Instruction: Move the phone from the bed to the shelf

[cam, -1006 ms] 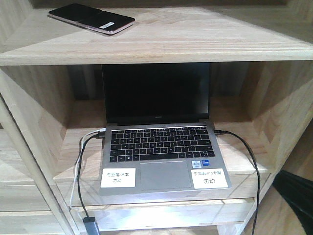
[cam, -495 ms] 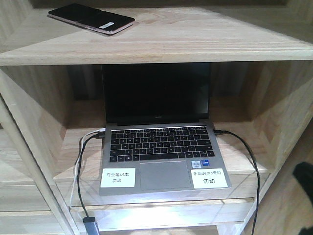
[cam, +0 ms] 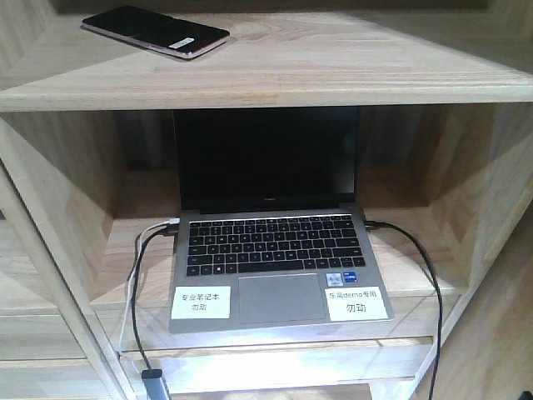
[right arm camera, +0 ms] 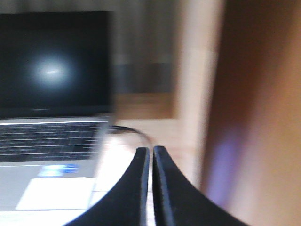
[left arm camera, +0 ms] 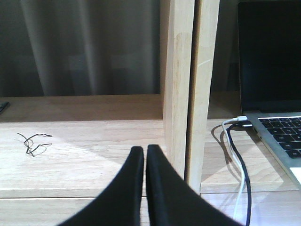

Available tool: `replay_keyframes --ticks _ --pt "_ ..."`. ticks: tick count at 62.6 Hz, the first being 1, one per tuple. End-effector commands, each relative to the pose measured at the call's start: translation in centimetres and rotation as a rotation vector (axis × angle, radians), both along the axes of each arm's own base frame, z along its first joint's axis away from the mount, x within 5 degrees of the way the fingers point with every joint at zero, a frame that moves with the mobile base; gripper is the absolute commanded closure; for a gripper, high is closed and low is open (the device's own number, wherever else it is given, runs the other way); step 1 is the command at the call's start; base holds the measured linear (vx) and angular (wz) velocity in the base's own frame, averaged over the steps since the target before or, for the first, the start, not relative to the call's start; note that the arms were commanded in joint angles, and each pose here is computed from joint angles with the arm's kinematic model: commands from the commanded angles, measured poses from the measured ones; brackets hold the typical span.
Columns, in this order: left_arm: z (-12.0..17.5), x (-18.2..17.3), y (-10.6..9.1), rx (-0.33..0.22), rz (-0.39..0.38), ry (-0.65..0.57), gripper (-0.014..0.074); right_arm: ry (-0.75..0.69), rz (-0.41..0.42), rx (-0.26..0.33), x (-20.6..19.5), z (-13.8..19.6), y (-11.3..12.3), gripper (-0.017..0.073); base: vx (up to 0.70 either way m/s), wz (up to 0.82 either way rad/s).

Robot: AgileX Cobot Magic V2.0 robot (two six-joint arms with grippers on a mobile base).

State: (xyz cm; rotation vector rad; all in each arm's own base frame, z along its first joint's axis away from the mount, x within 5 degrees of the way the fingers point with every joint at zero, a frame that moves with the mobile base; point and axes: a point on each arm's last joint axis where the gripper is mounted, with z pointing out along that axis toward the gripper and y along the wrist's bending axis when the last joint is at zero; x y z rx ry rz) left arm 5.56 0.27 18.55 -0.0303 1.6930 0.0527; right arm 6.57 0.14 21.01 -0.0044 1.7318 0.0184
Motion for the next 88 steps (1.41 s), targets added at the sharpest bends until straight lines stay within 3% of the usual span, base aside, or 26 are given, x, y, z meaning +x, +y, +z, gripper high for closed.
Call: replay_keyframes --ticks 1,14,88 --pt "0.4 0.0 0.0 -0.005 0.003 -0.071 0.0592 -0.105 -0.043 -0.033 -0.2 0.9 -0.3 0.0564 0.0 0.0" --pt "0.4 0.0 0.0 -0.005 0.003 -0.071 0.0592 -0.16 -0.051 -0.04 -0.5 -1.3 -0.4 0.0564 0.0 0.0" --pt "0.4 0.0 0.0 -0.005 0.003 -0.071 0.0592 -0.186 -0.048 -0.045 -1.0 -1.3 -0.3 0.0564 0.0 0.0"
